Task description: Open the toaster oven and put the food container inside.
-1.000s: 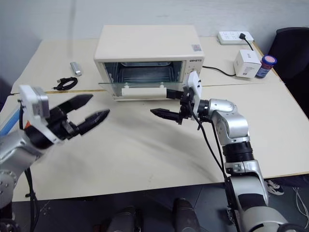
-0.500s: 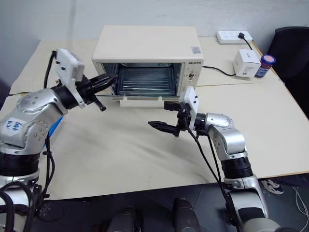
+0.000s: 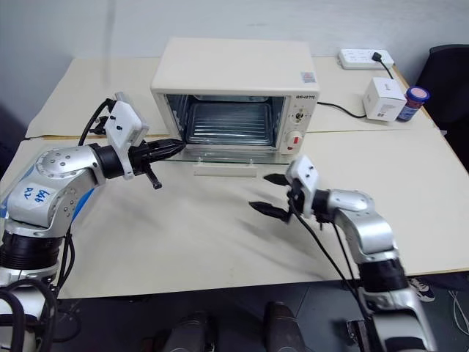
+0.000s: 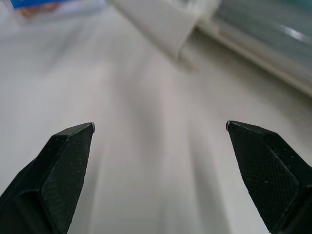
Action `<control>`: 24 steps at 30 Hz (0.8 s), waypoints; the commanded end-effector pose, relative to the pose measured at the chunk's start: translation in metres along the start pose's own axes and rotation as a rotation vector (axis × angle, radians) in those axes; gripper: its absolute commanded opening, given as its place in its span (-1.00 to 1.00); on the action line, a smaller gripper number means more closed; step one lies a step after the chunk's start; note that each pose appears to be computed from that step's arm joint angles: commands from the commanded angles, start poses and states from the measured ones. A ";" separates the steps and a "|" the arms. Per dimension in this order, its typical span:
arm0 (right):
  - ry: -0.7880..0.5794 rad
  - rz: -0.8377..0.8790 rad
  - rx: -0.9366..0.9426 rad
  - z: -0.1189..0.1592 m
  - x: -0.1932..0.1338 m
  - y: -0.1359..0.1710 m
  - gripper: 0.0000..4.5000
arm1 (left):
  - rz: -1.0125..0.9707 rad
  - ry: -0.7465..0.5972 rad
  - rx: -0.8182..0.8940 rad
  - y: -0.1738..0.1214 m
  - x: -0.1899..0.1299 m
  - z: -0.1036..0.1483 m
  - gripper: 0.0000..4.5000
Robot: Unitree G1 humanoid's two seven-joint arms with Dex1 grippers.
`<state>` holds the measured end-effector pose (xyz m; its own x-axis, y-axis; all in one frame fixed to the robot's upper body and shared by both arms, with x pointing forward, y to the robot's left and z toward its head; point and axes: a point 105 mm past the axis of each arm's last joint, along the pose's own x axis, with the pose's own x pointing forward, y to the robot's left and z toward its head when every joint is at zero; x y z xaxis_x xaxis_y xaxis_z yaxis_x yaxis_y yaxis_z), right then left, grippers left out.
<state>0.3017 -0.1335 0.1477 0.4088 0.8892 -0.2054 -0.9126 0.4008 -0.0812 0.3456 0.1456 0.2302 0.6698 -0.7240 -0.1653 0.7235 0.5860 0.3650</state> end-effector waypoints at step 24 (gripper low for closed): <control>-0.214 0.402 -0.123 0.141 -0.020 0.027 1.00 | 0.595 0.031 -0.349 -0.025 -0.105 -0.022 -0.47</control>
<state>0.2697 -0.1129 0.2851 0.0417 0.9985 -0.0363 -0.9871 0.0356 -0.1561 0.2819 0.1950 0.2087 0.9245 -0.3690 -0.0956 0.3783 0.9190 0.1109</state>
